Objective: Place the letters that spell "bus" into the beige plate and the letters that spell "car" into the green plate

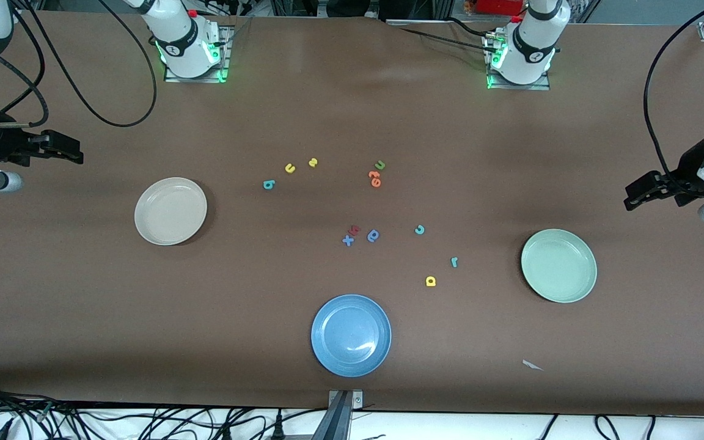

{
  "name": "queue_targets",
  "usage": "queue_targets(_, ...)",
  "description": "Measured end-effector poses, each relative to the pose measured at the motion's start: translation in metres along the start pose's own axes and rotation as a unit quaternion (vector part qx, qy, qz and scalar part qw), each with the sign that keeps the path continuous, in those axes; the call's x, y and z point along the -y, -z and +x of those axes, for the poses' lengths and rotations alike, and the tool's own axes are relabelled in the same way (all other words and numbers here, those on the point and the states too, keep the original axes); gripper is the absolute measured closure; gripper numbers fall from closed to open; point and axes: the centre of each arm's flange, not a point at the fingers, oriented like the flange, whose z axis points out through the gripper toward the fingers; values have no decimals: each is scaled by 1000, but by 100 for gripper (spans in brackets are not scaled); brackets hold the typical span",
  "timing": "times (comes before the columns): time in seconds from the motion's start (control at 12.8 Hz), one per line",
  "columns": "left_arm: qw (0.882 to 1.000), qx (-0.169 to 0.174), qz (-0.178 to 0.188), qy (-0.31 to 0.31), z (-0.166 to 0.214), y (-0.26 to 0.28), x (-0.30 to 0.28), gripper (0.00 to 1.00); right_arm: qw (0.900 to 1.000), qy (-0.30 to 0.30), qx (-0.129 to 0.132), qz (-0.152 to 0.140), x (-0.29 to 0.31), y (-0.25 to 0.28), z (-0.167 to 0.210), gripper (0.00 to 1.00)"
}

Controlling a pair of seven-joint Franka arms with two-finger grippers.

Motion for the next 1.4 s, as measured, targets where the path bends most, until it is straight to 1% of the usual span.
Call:
queue_targets(0.55,1000,0,0,0,0,0,0,0,1000,0,0,0,0,-2,2,0)
queue_targets(0.7,1000,0,0,0,0,0,0,0,1000,-4,-11,-1,-4,1,4,0)
queue_targets(0.93,1000,0,0,0,0,0,0,0,999,-15,-42,-3,-16,6,9,0)
queue_targets(1.01,1000,0,0,0,0,0,0,0,999,-15,-47,-3,-17,8,10,0)
queue_targets(1.4,1000,0,0,0,0,0,0,0,999,-15,-52,-3,-17,9,10,0)
